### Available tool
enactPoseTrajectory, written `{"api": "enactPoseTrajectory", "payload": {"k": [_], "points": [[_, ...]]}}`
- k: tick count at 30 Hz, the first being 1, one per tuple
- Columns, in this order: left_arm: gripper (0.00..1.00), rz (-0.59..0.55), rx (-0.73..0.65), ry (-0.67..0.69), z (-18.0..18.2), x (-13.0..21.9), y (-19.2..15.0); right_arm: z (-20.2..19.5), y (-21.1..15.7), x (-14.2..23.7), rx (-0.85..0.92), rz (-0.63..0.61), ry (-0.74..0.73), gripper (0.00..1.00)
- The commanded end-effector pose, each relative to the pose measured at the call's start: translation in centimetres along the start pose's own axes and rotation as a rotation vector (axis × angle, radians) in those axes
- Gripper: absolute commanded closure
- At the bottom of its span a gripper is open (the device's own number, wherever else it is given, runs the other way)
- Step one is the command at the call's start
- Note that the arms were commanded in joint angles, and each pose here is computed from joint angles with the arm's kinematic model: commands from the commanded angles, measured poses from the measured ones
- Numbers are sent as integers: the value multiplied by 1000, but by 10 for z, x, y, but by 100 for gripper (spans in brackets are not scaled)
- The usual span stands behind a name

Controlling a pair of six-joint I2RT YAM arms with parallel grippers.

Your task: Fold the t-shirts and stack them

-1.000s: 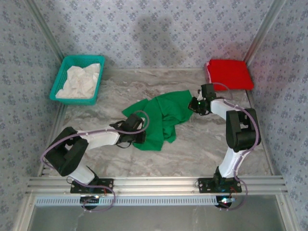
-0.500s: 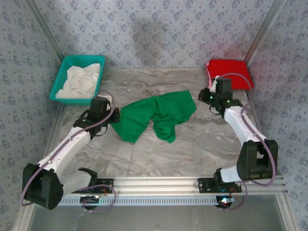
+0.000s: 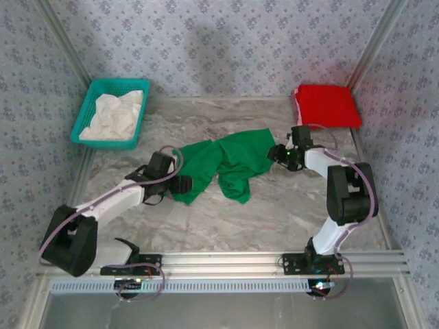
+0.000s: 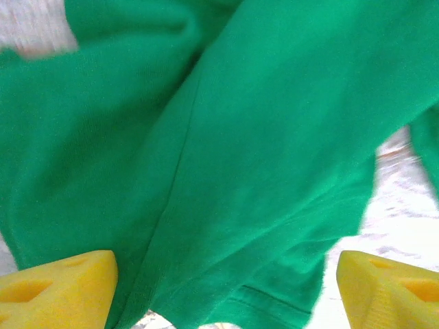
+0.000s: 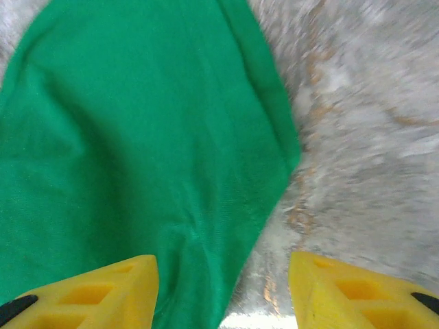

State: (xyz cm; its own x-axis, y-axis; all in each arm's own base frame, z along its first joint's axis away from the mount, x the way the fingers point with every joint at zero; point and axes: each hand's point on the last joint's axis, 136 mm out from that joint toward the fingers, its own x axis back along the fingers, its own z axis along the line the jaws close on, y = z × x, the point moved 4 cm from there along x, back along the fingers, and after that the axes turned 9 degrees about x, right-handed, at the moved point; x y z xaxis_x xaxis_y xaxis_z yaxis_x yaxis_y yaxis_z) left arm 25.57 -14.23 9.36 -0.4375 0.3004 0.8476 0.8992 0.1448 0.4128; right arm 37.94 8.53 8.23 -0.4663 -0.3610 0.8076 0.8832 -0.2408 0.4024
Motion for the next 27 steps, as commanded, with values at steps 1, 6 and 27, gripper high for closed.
{"api": "enactPoseTrajectory", "payload": {"k": [1, 6, 27], "points": [[20, -17, 42, -44, -3, -13, 0, 20, 0, -14, -20, 20, 83, 45], [58, -29, 54, -23, 5, -26, -5, 32, -4, -29, -24, 23, 120, 62], [100, -621, -59, 95, 9, 189, 88, 60, 53, 182, 171, -479, 68, 100]]}}
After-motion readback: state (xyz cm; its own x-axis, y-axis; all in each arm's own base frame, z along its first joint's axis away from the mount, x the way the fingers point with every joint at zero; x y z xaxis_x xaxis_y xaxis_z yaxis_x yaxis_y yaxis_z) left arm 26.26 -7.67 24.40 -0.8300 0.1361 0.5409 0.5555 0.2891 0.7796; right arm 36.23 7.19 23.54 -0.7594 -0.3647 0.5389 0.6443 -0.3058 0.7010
